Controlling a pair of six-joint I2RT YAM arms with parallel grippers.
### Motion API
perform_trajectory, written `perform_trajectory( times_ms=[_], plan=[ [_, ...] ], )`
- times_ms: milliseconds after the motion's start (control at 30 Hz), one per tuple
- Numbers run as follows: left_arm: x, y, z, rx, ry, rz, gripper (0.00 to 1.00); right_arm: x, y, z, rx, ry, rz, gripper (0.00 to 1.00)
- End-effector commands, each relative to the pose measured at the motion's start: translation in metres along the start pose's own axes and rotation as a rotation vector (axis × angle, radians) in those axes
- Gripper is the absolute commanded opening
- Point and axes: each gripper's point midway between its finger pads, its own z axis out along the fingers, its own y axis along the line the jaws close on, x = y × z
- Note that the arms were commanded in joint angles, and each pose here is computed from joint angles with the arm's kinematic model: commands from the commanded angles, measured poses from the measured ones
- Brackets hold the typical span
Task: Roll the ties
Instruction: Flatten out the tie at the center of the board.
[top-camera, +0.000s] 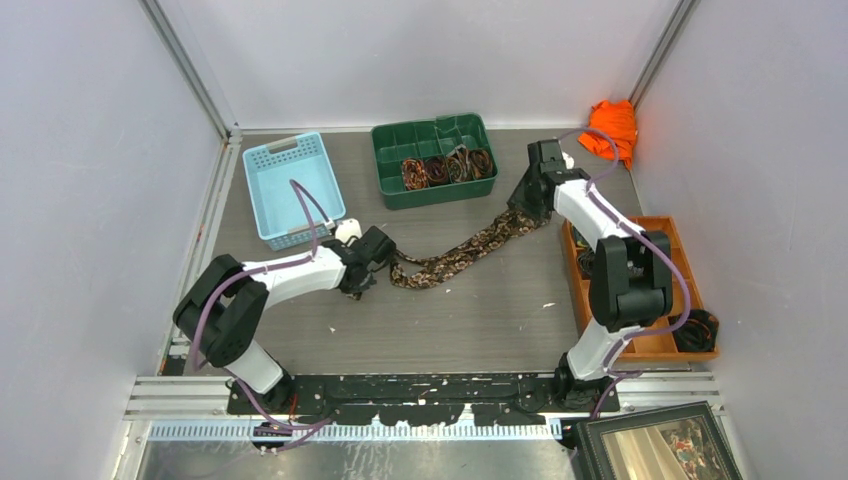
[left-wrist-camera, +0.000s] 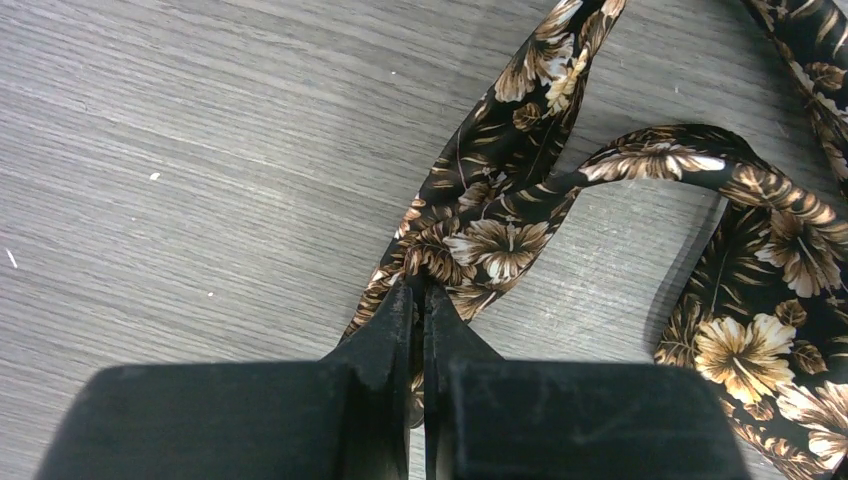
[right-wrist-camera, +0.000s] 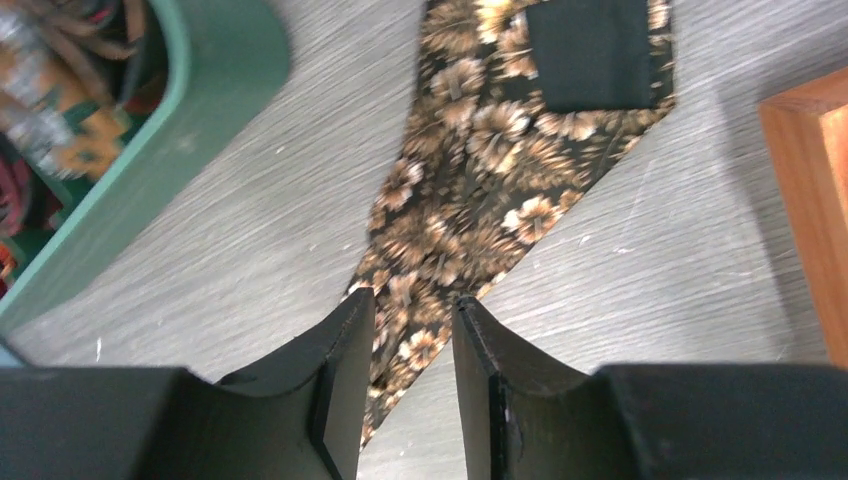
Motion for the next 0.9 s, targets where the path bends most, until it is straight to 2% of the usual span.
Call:
perform_trajectory(
  times_ms=[0,33,133,200,400,633,867],
  plan=[
    [0.021,0.009,0.008,-0.017,0.072,0.027,0.00,0.018,0.038,-0.038,-0.085,-0.024,-0.147,0.38],
    [0.021,0.013,0.005,-0.022,0.069,0.024,0.00,0.031,0.045,-0.042,-0.099,-0.012,-0.184,0.36],
    [0.017,0.032,-0.009,-0.047,0.038,0.013,0.00,0.078,0.063,-0.047,-0.149,0.065,-0.267,0.10],
    [0.013,0.044,-0.021,-0.056,0.020,0.009,0.00,0.106,0.066,-0.042,-0.156,0.117,-0.291,0.01],
    [0.000,0.059,-0.043,-0.028,-0.037,0.005,0.00,0.140,0.068,-0.023,-0.131,0.198,-0.329,0.01],
    [-0.014,0.064,-0.059,-0.004,-0.088,0.019,0.00,0.169,0.046,0.003,-0.046,0.294,-0.334,0.01],
    [-0.024,0.083,-0.072,-0.051,-0.134,0.025,0.00,0.159,0.016,0.027,0.086,0.303,-0.317,0.01]
  ],
)
